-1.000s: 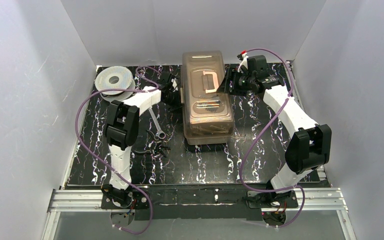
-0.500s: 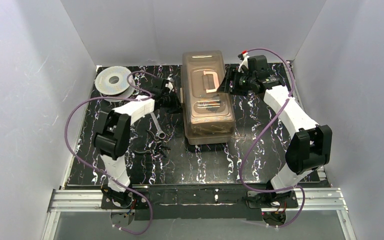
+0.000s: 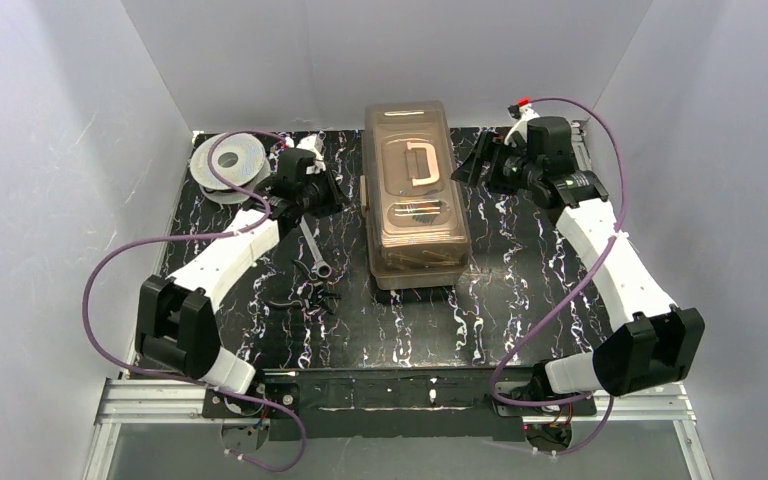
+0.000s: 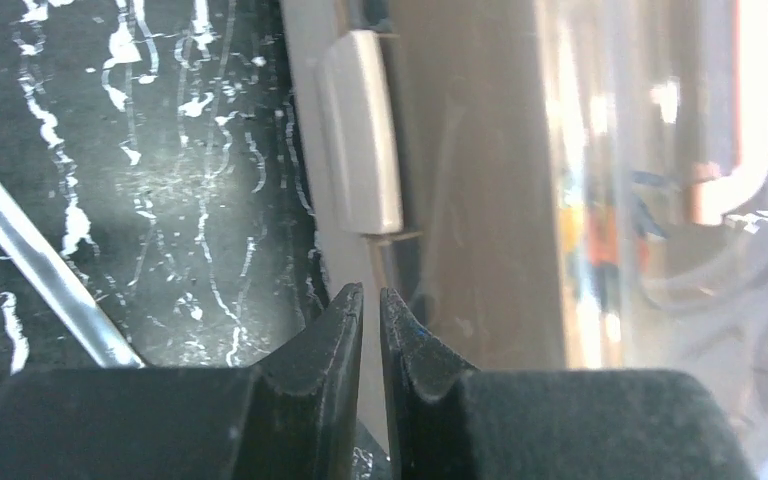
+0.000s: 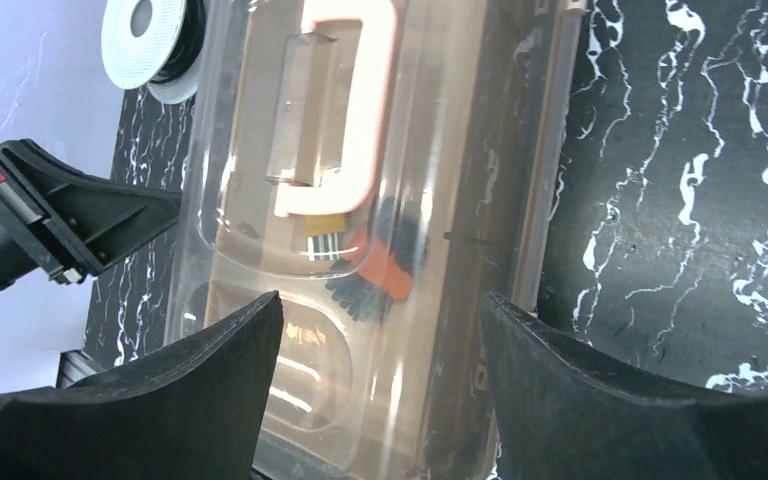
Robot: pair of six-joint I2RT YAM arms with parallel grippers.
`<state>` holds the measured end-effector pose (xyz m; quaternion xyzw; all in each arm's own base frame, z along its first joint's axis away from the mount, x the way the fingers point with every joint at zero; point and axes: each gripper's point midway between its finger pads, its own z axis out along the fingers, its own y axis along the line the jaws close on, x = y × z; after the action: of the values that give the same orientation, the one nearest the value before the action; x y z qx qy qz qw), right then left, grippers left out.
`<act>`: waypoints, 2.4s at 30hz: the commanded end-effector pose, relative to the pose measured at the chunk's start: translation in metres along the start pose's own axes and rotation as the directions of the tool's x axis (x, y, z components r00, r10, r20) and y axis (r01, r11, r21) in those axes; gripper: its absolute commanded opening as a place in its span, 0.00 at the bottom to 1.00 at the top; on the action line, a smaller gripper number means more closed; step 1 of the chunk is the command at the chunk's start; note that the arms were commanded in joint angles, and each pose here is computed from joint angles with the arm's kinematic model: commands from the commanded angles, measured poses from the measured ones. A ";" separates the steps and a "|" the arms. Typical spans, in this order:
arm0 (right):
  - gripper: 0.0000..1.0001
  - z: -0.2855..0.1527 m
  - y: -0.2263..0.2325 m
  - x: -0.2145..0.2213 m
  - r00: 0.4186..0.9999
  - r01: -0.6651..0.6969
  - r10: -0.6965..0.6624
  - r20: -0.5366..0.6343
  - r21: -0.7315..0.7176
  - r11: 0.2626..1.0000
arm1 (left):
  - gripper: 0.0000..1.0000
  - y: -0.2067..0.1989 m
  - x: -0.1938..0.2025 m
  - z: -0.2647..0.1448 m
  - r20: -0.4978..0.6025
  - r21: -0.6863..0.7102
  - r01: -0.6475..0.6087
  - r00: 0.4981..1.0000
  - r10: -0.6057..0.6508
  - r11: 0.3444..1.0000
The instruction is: Pack the tool kit
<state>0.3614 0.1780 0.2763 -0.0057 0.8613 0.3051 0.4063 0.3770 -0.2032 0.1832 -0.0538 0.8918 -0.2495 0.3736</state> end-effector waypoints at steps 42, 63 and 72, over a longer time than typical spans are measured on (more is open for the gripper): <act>0.77 -0.028 -0.035 0.000 0.993 -0.041 0.027 0.118 0.124 0.991 | 0.00 -0.051 -0.002 0.078 0.028 -0.047 -0.486 0.873 0.488 0.873; 0.82 -0.085 -0.090 -0.001 0.852 0.022 -0.163 0.497 0.278 0.960 | 0.11 0.053 -0.017 -0.053 0.315 -0.308 -0.178 0.908 0.277 0.934; 0.87 -0.082 -0.132 0.049 0.696 0.099 -0.310 0.648 0.341 0.935 | 0.98 0.132 0.026 -0.099 0.401 -0.508 -0.170 0.821 0.406 0.844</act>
<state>0.2963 0.0528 0.1761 0.0892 0.7460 0.1515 0.6423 0.3128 -0.0953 0.1641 -0.0356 0.8153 -0.0392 0.5766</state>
